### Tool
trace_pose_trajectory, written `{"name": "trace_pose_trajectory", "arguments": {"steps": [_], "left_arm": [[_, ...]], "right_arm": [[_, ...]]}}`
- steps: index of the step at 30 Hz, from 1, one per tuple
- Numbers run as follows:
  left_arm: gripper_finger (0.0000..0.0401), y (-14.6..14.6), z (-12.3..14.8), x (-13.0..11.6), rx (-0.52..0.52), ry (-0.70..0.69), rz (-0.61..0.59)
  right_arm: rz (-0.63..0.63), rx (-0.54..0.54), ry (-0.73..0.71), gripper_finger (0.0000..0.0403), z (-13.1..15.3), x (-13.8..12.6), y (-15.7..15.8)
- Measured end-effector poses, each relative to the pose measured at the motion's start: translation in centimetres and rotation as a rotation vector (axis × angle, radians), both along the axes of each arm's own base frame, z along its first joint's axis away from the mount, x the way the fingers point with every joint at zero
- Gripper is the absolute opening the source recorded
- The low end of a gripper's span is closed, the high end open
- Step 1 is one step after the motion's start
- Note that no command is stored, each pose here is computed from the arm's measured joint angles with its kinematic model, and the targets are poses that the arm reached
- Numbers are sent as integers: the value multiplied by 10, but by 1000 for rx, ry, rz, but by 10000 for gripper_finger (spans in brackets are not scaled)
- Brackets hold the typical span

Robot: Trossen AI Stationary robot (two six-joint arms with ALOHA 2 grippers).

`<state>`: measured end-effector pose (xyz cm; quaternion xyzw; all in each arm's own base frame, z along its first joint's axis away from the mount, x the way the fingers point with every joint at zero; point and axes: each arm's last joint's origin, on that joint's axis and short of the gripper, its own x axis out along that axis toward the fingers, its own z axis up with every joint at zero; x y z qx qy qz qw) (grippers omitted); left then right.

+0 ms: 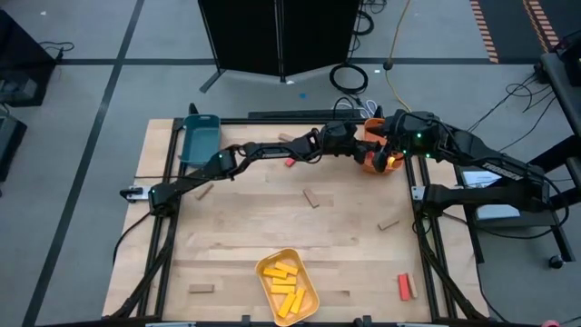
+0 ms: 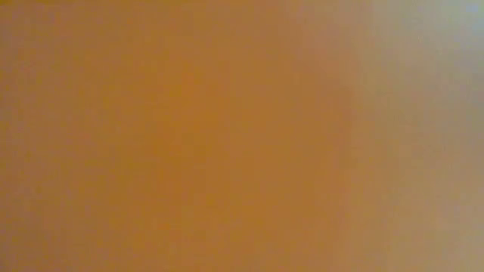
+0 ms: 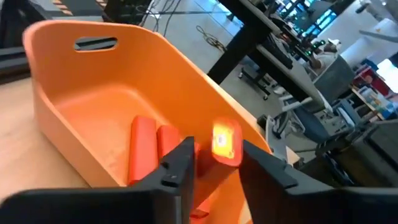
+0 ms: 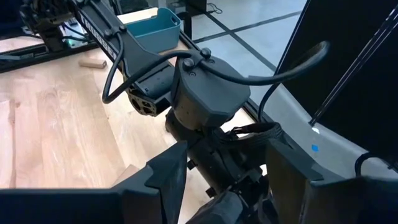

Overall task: Sort blocks
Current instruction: Put the red block into the orange bin

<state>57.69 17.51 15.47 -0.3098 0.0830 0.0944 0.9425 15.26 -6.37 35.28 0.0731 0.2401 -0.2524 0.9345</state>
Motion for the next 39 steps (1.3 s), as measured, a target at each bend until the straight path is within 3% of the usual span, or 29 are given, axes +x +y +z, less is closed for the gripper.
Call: {"name": "trace_pose_trajectory", "arguments": {"steps": [4,12,18,22,29,32,39], "left_arm": [[143,-1,0,0,-1,0,-25],[151,11,6,-5,8,-22,-150],[152,26,43,-19,-41,-60,-310],[152,20,76,-32,50,-2,-413],[153,-5,177,-88,393,194,-420],[153,-13,207,-119,514,315,-412],[153,-12,269,-194,561,379,-419]], "right_arm": [[-1,4,5,162,-1,0,0],[3,-1,10,162,-1,-1,0],[12,-15,15,162,0,-1,1],[0,35,-13,162,4,-4,3],[199,360,64,162,4,4,26],[291,521,125,162,-2,12,43],[323,876,400,162,-30,37,95]]}}
